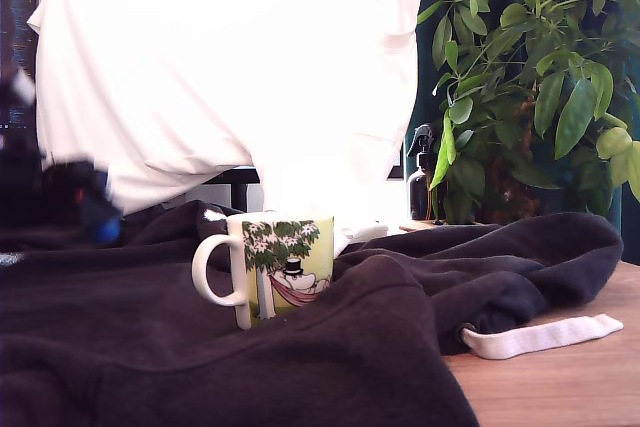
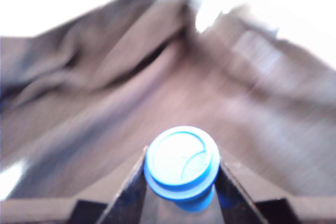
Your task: Pick the blue coffee capsule and place it inside the green coffee cup
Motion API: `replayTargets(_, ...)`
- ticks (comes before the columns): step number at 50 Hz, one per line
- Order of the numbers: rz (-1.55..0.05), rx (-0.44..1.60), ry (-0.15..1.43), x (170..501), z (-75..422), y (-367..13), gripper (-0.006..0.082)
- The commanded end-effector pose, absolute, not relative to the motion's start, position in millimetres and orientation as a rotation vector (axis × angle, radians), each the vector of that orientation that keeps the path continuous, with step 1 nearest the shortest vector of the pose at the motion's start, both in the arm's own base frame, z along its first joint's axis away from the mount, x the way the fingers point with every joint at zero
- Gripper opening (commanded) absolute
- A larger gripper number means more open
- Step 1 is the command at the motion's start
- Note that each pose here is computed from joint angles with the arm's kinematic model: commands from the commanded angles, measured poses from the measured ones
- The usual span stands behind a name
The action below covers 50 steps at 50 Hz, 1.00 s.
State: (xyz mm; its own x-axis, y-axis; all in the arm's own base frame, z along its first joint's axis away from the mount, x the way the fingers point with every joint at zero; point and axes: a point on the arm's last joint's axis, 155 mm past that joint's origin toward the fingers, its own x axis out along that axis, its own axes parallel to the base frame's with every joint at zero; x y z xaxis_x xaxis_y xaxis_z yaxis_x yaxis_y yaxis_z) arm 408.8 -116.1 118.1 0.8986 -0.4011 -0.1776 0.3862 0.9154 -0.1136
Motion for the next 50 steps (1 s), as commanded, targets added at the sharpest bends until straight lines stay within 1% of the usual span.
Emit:
replayTargets(1,-0.478,-0.087,0.127,402,149,-133,0.0164)
replayTargets(9,-0.643,-0.121,0.067,373,189,-173,0.0164)
replayTargets(13,-0.710,-0.157,0.073,357,199,-192,0.0164)
replayTargets(19,-0.809,-0.156,0.087,332,205,-222,0.0164)
replayTargets(28,-0.930,-0.143,0.131,300,198,-263,0.0164)
replayTargets(36,-0.938,-0.095,0.157,288,187,-278,0.0164)
replayTargets(50,-0.870,-0.057,0.205,294,172,-272,0.0164)
